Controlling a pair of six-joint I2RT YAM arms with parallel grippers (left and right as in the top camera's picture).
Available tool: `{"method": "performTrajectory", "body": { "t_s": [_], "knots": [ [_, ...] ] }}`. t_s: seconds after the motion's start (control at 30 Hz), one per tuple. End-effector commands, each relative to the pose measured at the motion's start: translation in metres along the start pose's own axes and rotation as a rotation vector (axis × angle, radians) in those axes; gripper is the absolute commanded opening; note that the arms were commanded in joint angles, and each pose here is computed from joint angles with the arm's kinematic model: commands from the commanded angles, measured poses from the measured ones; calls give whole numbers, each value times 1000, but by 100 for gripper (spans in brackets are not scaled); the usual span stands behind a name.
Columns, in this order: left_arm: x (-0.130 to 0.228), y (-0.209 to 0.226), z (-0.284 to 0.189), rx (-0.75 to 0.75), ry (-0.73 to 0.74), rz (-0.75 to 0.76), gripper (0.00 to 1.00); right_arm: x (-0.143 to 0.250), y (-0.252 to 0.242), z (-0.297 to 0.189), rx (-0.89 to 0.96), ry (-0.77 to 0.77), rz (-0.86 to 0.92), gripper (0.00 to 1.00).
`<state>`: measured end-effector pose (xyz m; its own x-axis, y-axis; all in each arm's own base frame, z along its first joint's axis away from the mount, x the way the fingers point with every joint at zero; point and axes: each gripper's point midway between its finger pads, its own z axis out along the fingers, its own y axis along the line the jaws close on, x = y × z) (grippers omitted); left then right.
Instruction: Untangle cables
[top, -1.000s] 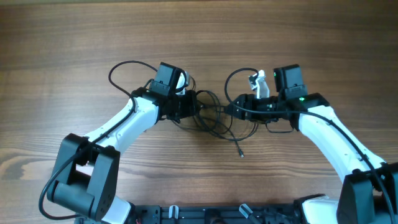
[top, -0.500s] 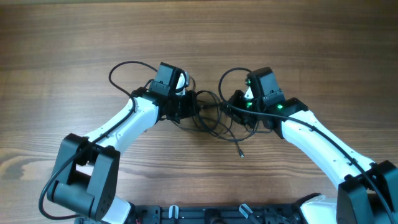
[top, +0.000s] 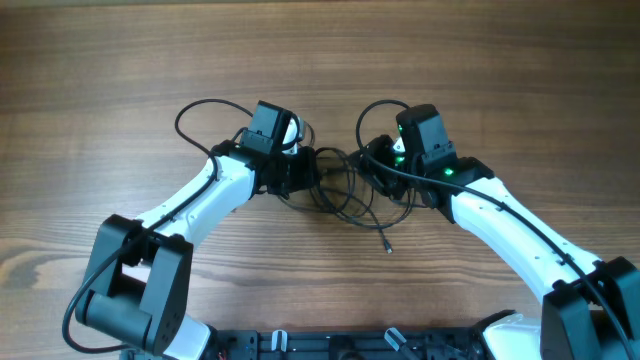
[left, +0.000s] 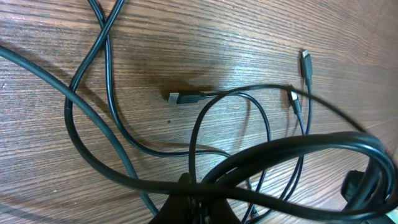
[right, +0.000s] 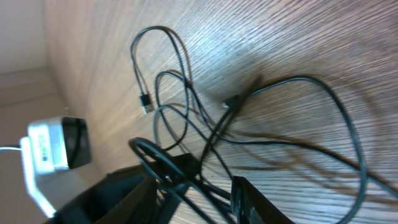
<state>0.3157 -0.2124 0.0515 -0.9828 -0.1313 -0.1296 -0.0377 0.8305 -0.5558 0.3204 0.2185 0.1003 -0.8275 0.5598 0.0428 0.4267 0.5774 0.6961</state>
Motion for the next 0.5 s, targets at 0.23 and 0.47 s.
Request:
{"method": "performTrajectory", "body": {
  "t_s": [0.23,0.47],
  "knots": [
    [3,0,2,9,15,16,4,-1,-4,22,2,34,83,42],
    [5,6,2,-20,18,7,4,-7,-5,42,-22,43,31,4]
  ]
}}
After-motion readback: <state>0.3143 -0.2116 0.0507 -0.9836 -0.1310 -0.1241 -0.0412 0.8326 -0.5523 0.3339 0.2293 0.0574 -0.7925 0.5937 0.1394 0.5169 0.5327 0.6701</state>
